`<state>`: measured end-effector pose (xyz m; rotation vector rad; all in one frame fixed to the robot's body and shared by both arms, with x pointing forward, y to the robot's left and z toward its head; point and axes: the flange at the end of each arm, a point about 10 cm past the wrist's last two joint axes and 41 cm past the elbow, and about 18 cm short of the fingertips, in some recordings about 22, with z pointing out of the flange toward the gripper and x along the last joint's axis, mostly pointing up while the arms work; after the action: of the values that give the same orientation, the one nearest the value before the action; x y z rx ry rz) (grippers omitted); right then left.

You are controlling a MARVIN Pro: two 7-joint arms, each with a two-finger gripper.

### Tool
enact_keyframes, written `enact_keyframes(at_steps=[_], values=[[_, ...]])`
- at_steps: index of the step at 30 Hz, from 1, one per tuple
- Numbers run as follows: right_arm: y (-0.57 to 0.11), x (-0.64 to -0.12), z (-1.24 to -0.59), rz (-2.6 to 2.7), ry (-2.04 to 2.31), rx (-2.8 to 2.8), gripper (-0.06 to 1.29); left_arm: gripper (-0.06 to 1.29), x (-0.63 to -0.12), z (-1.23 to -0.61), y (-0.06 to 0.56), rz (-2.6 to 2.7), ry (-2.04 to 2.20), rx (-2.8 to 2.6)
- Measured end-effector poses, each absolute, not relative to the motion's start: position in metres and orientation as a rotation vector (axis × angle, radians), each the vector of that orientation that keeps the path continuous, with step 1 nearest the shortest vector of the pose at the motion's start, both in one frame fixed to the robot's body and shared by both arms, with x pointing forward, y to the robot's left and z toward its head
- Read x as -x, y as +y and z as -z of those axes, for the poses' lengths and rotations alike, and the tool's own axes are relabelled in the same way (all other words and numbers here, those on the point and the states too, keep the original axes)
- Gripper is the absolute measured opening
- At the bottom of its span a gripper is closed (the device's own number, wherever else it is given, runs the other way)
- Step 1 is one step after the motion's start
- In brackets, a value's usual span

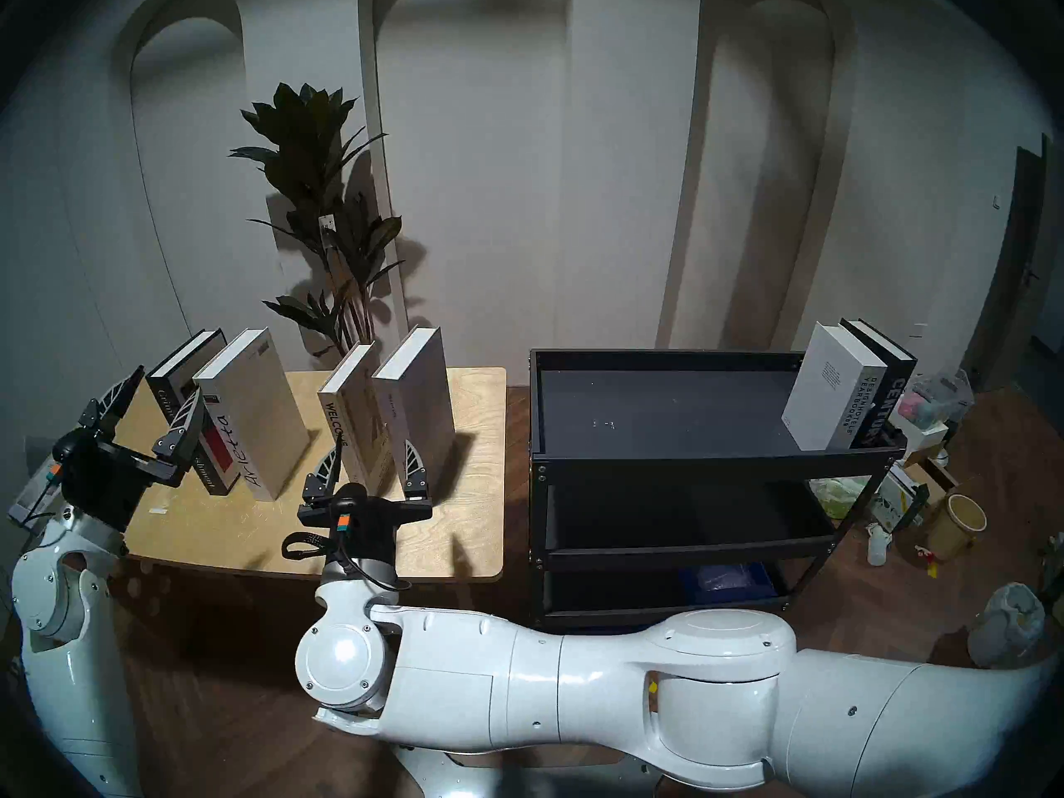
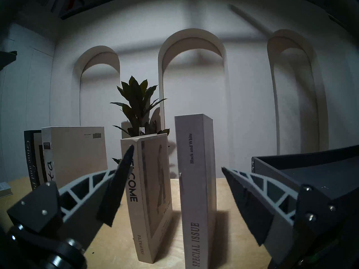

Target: Move the books from the display table onto the shelf, standing them upright with spines facing out and tallest at one end

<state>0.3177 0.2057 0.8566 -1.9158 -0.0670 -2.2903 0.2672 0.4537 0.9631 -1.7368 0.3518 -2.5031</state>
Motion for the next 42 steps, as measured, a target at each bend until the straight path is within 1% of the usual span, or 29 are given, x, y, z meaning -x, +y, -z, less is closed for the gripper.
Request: enact_keyframes(at_steps=[11, 24, 42], values=[[0.226, -0.332, -0.869, 2.304, -0.038, 1.941, 1.22, 1.24, -0.267, -0.963, 0.454, 2.504, 0.351, 1.736], [0.236, -0.35, -0.872, 2.298, -0.117, 1.953, 1.22, 1.24, -0.267, -0.963, 0.454, 2.504, 0.349, 1.737], [0.245, -0.354, -0.866, 2.248, -0.292, 1.966, 1.22, 1.24, -0.267, -0.962, 0.455, 2.504, 0.345, 1.74]])
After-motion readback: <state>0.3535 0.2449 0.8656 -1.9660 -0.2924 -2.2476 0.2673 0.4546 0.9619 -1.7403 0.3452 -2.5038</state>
